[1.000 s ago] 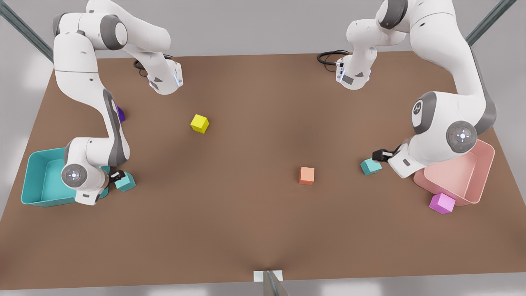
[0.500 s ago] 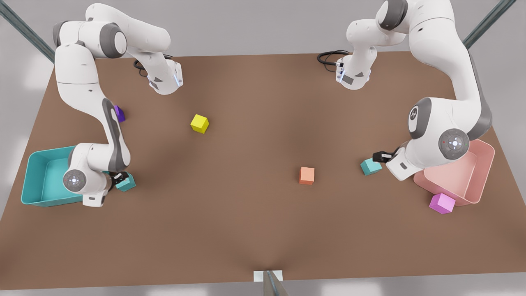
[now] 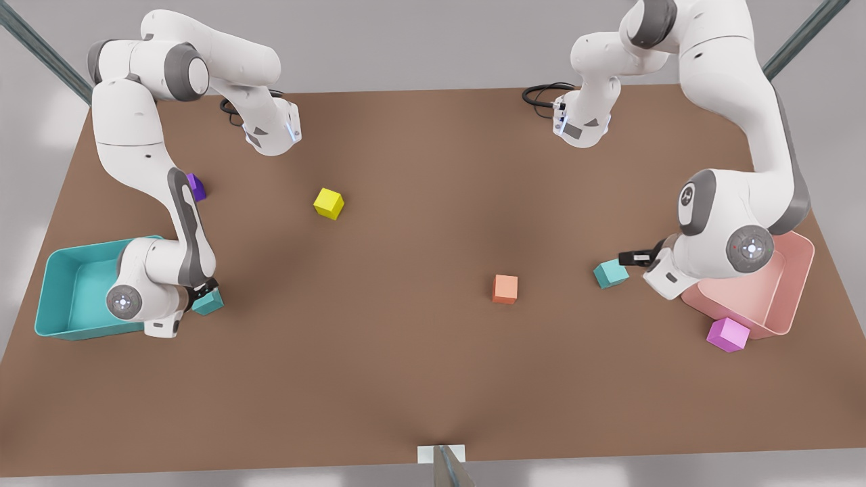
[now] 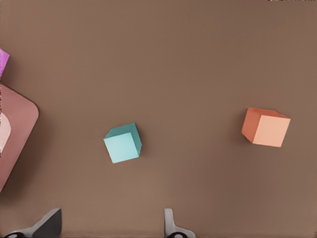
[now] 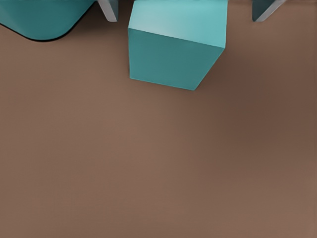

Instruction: Stack the two blue cubes on top of each other

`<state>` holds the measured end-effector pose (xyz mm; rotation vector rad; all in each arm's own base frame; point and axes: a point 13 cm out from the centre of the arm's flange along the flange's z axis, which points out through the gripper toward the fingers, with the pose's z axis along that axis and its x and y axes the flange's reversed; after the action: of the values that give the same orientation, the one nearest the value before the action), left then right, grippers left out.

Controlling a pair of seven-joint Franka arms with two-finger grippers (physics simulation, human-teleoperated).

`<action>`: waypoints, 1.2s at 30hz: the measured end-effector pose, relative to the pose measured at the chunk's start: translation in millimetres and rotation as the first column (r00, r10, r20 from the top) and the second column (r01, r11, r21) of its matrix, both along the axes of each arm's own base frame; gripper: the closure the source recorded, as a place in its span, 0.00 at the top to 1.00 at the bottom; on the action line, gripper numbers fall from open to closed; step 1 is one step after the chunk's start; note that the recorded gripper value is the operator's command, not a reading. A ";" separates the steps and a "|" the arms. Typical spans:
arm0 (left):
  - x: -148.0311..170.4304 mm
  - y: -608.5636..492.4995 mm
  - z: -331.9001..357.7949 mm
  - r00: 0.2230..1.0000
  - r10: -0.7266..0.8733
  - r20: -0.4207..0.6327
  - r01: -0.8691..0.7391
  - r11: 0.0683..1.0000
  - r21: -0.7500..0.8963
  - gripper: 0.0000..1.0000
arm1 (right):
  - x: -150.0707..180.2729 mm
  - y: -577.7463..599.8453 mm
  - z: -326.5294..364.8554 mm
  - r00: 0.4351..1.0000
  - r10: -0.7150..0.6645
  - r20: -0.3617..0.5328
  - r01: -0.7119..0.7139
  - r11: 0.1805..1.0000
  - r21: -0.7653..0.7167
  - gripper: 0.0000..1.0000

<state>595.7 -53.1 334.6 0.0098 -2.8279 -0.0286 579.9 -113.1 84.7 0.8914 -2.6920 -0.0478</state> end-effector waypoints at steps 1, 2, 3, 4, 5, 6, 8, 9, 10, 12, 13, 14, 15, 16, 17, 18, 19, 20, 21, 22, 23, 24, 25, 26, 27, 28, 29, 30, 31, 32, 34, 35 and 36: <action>-1.0 5.5 -1.9 1.000 0.018 -0.005 -0.018 1.000 0.002 1.00 | -1.2 -0.9 -1.9 1.000 0.000 -0.004 0.000 1.000 0.001 1.00; -1.4 8.3 -3.0 0.999 0.032 -0.006 -0.032 0.999 0.003 1.00 | -2.6 -2.5 -4.5 1.000 -0.001 -0.008 0.001 1.000 0.001 1.00; -1.4 8.9 -3.8 0.999 0.044 -0.007 -0.044 0.999 0.005 1.00 | -4.2 -3.3 -6.5 1.000 -0.002 -0.012 0.002 1.000 0.001 1.00; -1.4 8.6 -4.2 0.998 0.055 -0.007 -0.055 0.998 0.007 1.00 | -8.1 -3.1 -9.0 1.000 -0.001 -0.021 0.001 1.000 0.003 1.00; -1.2 8.2 -4.7 0.998 0.064 -0.006 -0.064 0.998 0.010 1.00 | -11.0 -2.8 -10.8 1.000 0.000 -0.027 0.000 1.000 0.004 1.00; -1.0 7.6 -4.8 0.997 0.073 -0.006 -0.073 0.997 0.012 1.00 | -13.2 -2.5 -12.6 1.000 0.001 -0.032 -0.001 1.000 0.005 1.00; -0.7 4.4 -5.0 0.996 0.085 -0.004 -0.085 0.996 0.018 1.00 | -16.8 -1.2 -15.9 0.999 0.003 -0.040 -0.003 1.000 0.007 1.00; -0.7 3.0 -5.1 0.996 0.090 -0.003 -0.090 0.996 0.021 1.00 | -18.4 -0.7 -17.3 0.999 0.003 -0.043 -0.002 1.000 0.007 1.00; -0.7 2.4 -5.2 0.995 0.096 -0.003 -0.096 0.995 0.024 1.00 | -19.4 -0.6 -18.6 0.999 0.002 -0.046 -0.002 1.000 0.008 1.00; -0.7 2.0 -5.7 0.994 0.109 -0.003 -0.108 0.994 0.030 1.00 | -21.0 -0.9 -22.4 0.999 0.000 -0.051 0.000 1.000 0.008 1.00; -0.7 2.3 -5.9 0.993 0.115 -0.003 -0.115 0.993 0.033 1.00 | -21.5 -0.7 -23.8 0.999 -0.001 -0.052 0.001 1.000 0.008 1.00; -0.7 2.9 -6.1 0.993 0.122 -0.003 -0.121 0.992 0.035 1.00 | -21.7 -0.6 -24.5 0.999 -0.002 -0.053 0.003 1.000 0.008 0.93; -0.6 3.3 -6.2 0.992 0.128 -0.002 -0.127 0.991 0.038 1.00 | -22.1 -0.5 -25.5 0.998 -0.004 -0.055 0.005 1.000 0.008 0.83; -0.6 3.6 -6.2 0.991 0.133 -0.002 -0.133 0.990 0.040 1.00 | -22.1 -0.4 -26.9 0.998 -0.006 -0.057 0.007 1.000 0.008 0.76; -0.6 3.5 -6.2 0.990 0.138 -0.002 -0.137 0.990 0.042 1.00 | -22.4 -0.2 -28.8 0.998 -0.008 -0.059 0.009 1.000 0.008 0.70; -0.6 3.4 -6.2 0.990 0.142 -0.001 -0.142 0.989 0.044 1.00 | -22.8 -0.1 -30.4 0.998 -0.012 -0.061 0.013 1.000 0.010 0.61; -0.6 3.4 -6.2 0.989 0.146 -0.001 -0.146 0.988 0.046 1.00 | -22.8 0.1 -31.1 0.998 -0.015 -0.061 0.016 1.000 0.012 0.51; -0.6 3.4 -6.2 0.989 0.150 -0.001 -0.150 0.988 0.047 1.00 | -22.7 0.5 -31.3 0.998 -0.018 -0.061 0.019 1.000 0.014 0.42; -0.6 3.6 -6.2 0.988 0.154 0.000 -0.154 0.987 0.049 1.00 | -22.5 1.0 -30.8 0.998 -0.020 -0.061 0.022 1.000 0.017 0.40; -0.6 3.7 -6.2 0.987 0.158 0.000 -0.158 0.986 0.051 1.00 | -22.0 1.7 -29.3 0.998 -0.023 -0.059 0.024 1.000 0.020 0.37; -0.6 3.8 -6.2 0.987 0.162 0.000 -0.161 0.985 0.052 1.00 | -21.1 2.1 -25.7 0.998 -0.029 -0.056 0.030 0.999 0.025 0.31; -0.6 4.0 -6.2 0.986 0.165 0.001 -0.165 0.985 0.054 1.00 | -19.3 3.9 -18.2 0.998 -0.034 -0.050 0.036 0.999 0.032 0.29; -0.6 4.5 -6.2 0.986 0.169 0.001 -0.169 0.984 0.055 1.00 | -16.1 7.8 -7.7 0.999 -0.035 -0.042 0.036 0.999 0.038 0.28; -0.6 4.7 -6.2 0.985 0.172 0.001 -0.172 0.984 0.056 1.00 | -11.3 14.3 4.9 0.999 -0.030 -0.033 0.031 0.999 0.045 0.27; -0.7 4.8 -6.2 0.985 0.175 0.001 -0.175 0.983 0.057 1.00 | 0.0 25.6 23.8 1.000 -0.017 -0.014 0.017 0.998 0.054 0.27; -0.8 4.8 -6.2 0.984 0.178 0.001 -0.177 0.982 0.058 1.00 | 17.8 49.0 50.5 1.000 0.014 0.015 -0.015 0.997 0.070 0.27; -0.9 5.0 -6.2 0.984 0.180 0.001 -0.180 0.982 0.059 1.00 | 40.3 87.0 82.8 0.997 0.059 0.051 -0.064 0.994 0.092 0.27; -0.9 5.7 -6.2 0.983 0.184 0.001 -0.183 0.981 0.060 1.00 | 61.2 142.0 120.6 0.988 0.120 0.093 -0.131 0.984 0.121 0.27; -1.0 7.2 -6.4 0.982 0.188 0.000 -0.188 0.980 0.061 1.00 | 71.7 211.1 158.8 0.972 0.195 0.134 -0.214 0.965 0.151 0.26; -1.6 9.5 -6.6 0.981 0.194 -0.002 -0.193 0.979 0.063 1.00 | 66.9 295.8 195.4 0.943 0.285 0.172 -0.315 0.932 0.180 0.26; -1.4 23.1 -18.3 0.975 0.220 -0.020 -0.218 0.974 0.068 1.00 | 18.8 455.5 253.0 0.865 0.446 0.230 -0.493 0.842 0.222 0.24; 2.3 43.6 -38.1 0.965 0.257 -0.042 -0.254 0.965 0.065 1.00 | -12.5 516.6 270.0 0.829 0.502 0.245 -0.553 0.800 0.234 0.24; 5.1 65.6 -53.2 0.953 0.297 -0.054 -0.294 0.954 0.059 1.00 | -40.9 565.5 276.2 0.803 0.541 0.249 -0.593 0.767 0.246 0.24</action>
<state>600.8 12.5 281.4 0.4363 -2.7317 -0.0328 538.9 452.4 360.9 1.8600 -2.4609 -0.2863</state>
